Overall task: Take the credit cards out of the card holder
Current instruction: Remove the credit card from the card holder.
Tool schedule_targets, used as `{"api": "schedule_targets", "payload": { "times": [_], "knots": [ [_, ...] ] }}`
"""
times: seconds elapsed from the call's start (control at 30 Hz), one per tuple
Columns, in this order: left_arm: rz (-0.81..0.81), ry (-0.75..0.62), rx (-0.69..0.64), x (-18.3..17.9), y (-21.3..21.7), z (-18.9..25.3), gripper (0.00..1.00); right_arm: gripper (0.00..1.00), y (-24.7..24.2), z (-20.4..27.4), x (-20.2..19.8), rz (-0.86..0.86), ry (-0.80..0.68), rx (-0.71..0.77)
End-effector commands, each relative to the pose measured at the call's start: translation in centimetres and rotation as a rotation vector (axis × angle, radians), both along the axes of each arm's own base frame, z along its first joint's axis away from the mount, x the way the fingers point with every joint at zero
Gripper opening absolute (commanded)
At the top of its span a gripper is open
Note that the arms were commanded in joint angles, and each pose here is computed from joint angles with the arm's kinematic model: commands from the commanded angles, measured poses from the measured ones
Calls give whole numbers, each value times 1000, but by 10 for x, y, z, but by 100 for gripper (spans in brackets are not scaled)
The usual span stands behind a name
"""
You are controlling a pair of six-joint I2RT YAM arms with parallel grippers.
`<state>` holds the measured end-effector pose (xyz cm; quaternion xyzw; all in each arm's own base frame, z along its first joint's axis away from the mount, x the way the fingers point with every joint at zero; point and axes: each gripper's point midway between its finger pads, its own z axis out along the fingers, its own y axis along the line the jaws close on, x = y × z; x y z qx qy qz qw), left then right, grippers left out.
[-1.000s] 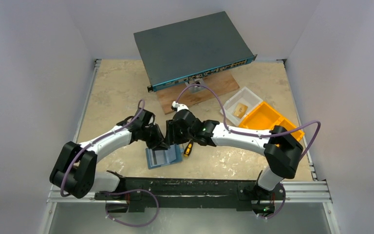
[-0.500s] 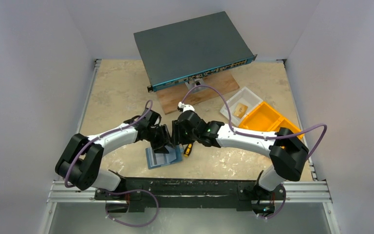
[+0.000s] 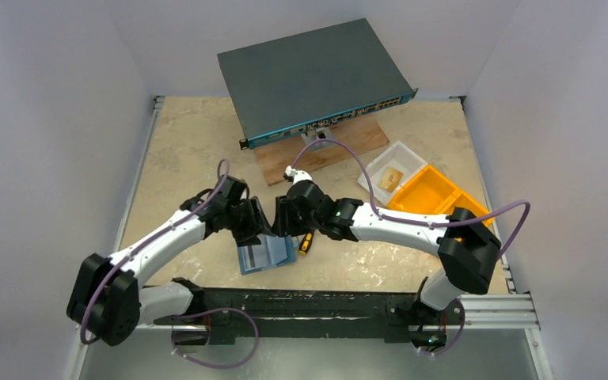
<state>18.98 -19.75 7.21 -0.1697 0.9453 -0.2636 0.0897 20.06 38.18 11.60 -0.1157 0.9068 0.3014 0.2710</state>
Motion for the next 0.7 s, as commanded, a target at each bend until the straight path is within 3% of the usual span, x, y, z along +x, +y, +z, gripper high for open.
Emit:
{"api": "schedule_targets", "payload": {
  "times": [0.0,0.1,0.17,0.27,0.53,0.67],
  "knots": [
    [121,-71,101,6,39,7,51,41,36,21,-19,99,20,111],
    [198,-56,170,-2,64,-1,41,37,49,11,-24,134,61,121],
    [218,-52,186,-4,73,-5,40,37,56,2,-25,150,80,124],
    [214,-45,186,-5,74,-7,37,36,66,-8,-29,182,115,134],
    [203,-14,203,-6,74,-22,16,35,59,-45,-23,152,181,99],
    [194,-2,211,-6,74,-29,10,36,56,-54,-21,154,223,150]
  ]
}}
